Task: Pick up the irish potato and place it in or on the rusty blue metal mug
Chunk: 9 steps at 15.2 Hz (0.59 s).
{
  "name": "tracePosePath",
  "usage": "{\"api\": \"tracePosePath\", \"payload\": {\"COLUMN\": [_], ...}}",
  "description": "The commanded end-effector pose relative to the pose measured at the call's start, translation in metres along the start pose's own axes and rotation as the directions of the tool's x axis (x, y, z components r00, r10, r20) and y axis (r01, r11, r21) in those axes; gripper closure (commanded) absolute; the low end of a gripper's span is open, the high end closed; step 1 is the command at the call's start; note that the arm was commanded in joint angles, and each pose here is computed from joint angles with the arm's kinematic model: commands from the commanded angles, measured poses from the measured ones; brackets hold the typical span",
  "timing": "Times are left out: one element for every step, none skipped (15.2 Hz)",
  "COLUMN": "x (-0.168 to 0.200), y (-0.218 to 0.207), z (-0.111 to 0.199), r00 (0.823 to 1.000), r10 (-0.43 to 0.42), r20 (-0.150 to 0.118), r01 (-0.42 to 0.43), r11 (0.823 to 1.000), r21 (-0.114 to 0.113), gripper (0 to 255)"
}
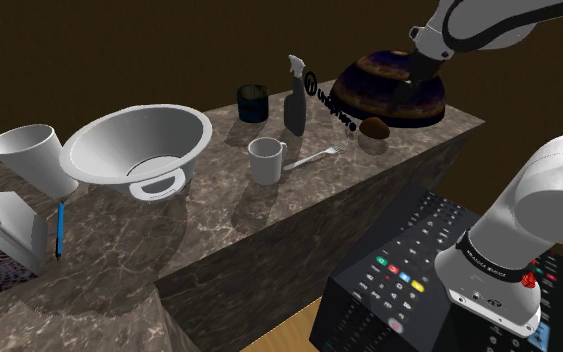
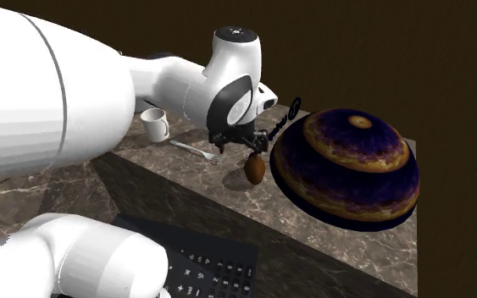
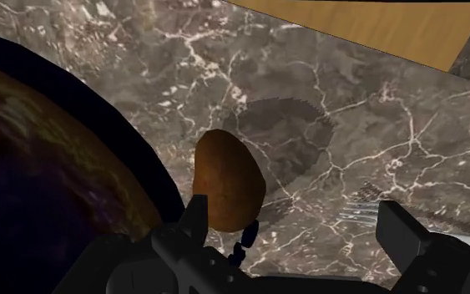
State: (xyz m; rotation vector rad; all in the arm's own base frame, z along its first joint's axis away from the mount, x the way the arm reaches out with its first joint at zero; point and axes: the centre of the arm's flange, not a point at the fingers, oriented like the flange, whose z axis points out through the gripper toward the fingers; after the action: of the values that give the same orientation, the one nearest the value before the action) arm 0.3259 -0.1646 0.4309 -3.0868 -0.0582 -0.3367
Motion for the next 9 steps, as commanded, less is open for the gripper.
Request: {"api": "tracePosePath", "payload": {"x": [-0.001,-0.001,-0.001,0.000,0.000,0.000,0.001,0.001,0.001], "y": [0.016,0.024,0.031,0.038,0.046,0.050,0.050,0.050,0.050], "z": [0.024,0.036,0.047,0.058,0.070,0.077,0.082,0.088,0.093], "r00": [1.000,0.999,0.999,0.999,0.998,0.998,0.998,0.998,0.998], "r10": [-0.011,-0.016,-0.021,-0.026,-0.031,-0.034,-0.034,-0.034,-0.034], "r20": [-0.019,-0.027,-0.035,-0.043,-0.051,-0.056,-0.056,-0.056,-0.056], "r01": [0.011,0.017,0.022,0.027,0.033,0.036,0.036,0.036,0.036], "r11": [1.000,1.000,1.000,0.999,0.999,0.999,0.999,0.999,0.999], "r21": [0.006,0.011,0.015,0.019,0.024,0.026,0.026,0.026,0.026], "gripper": [0,0,0,0,0,0,0,0,0]}}
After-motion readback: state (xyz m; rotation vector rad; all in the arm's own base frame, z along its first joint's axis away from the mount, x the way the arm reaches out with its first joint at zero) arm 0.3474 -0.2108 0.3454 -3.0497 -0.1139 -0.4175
